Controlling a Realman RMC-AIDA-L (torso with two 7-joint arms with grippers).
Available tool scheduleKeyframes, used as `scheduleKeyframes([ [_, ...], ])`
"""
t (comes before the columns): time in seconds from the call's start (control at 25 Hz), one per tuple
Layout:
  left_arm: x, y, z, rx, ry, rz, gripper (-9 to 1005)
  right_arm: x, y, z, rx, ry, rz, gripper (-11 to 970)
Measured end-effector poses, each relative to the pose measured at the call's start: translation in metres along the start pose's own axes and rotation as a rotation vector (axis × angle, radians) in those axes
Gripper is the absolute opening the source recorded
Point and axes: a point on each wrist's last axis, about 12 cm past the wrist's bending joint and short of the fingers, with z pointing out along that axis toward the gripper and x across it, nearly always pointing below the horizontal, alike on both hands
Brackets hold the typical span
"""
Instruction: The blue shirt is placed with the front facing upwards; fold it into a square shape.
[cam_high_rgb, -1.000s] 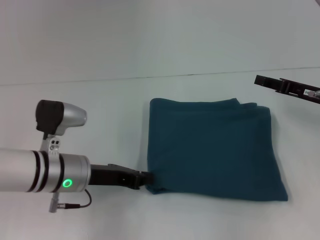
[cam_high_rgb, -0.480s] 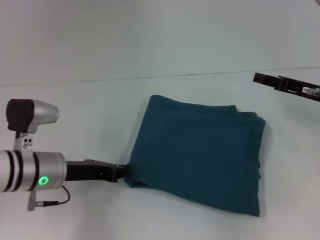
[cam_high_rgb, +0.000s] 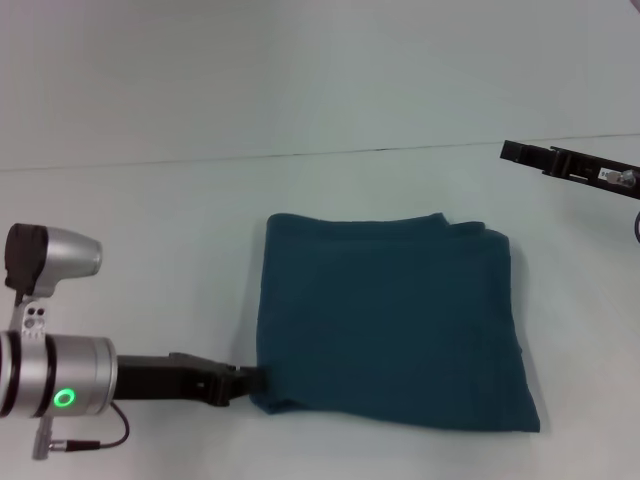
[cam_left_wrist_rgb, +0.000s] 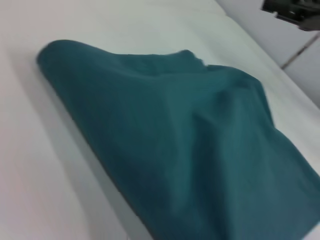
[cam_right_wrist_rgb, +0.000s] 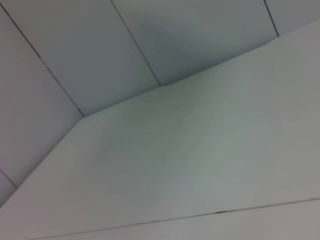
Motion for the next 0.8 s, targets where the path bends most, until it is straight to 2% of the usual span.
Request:
scheduleKeyframes([
  [0.28,0.0088,-0.0008,-0.0069,0.034,-0.010,-0.012,90,0.0000,0.0002,0.0001,-0.001,0.001,-0.001,493],
  [0.8,0.0087,-0.0026,-0.0088,0.055,-0.016,-0.029,117,0.0008,-0.0009,-0.0015,-0.001,0.003,0.001,492],
])
